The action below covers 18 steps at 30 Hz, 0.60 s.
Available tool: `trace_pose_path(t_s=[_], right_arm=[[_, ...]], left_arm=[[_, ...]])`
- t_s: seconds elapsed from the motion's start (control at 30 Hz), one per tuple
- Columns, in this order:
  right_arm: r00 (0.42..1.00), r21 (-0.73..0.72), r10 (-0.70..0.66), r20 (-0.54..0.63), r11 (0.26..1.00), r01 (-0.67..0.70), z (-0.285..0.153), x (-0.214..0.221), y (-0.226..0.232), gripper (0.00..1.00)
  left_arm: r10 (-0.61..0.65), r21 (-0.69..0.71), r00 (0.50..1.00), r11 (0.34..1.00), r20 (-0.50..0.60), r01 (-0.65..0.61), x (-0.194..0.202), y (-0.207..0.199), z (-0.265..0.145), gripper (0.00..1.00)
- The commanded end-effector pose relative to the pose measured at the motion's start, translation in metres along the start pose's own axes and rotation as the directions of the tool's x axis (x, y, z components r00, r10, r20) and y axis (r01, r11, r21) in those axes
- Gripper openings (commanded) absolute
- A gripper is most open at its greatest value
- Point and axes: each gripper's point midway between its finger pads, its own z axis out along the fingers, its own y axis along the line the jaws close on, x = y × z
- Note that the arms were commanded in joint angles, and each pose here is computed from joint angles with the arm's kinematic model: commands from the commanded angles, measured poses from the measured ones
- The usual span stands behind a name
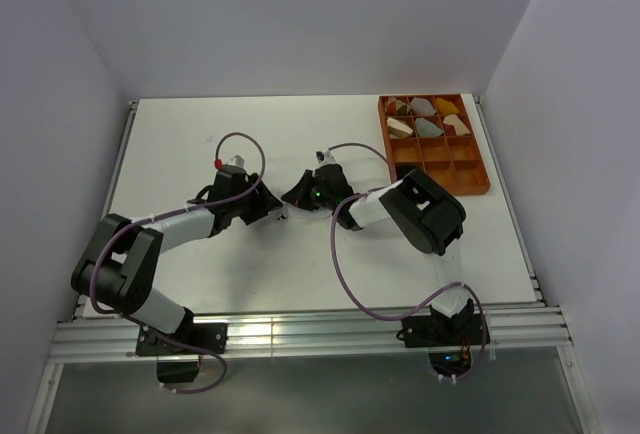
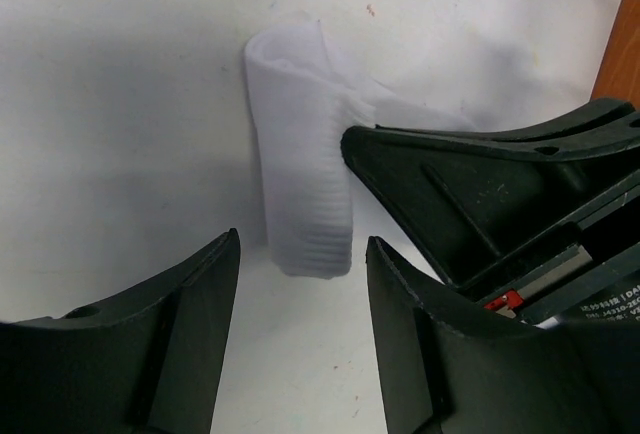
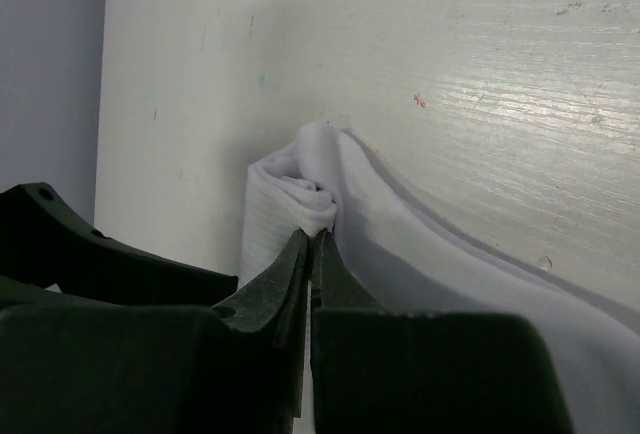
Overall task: Roll the socks
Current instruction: Roll the sock at the center of the board.
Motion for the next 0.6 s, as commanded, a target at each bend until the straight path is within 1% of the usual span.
trace_pose_path(t_s=[0.0,0.1,0.4,0.57], right_arm=[[0.999,0.036,-0.029,0.018,0.999,0.029,-0.004,-0.008,-0.005,0.0],[0.999,0.034,-0.033,0.015,0.999,0.033,-0.004,-0.007,-0.005,0.0],[0.999,0.034,-0.031,0.008,0.999,0.031,-0.003,-0.005,-0.005,0.0],[1.0,0.034,-0.031,0.005,0.999,0.03,-0.003,-0.004,-0.006,0.0]], left_arm=[[-0.021,0.085,1.0,0.996,0.016,0.02,-0.008,-0.017,0.006,0.58],[-0.029,0.061,1.0,0.998,0.005,0.029,-0.004,-0.008,0.012,0.57],[-0.072,0.051,0.997,0.996,0.01,0.072,-0.003,0.012,0.023,0.55],[-0.081,0.06,0.996,0.995,-0.035,0.083,0.005,0.016,0.032,0.55]])
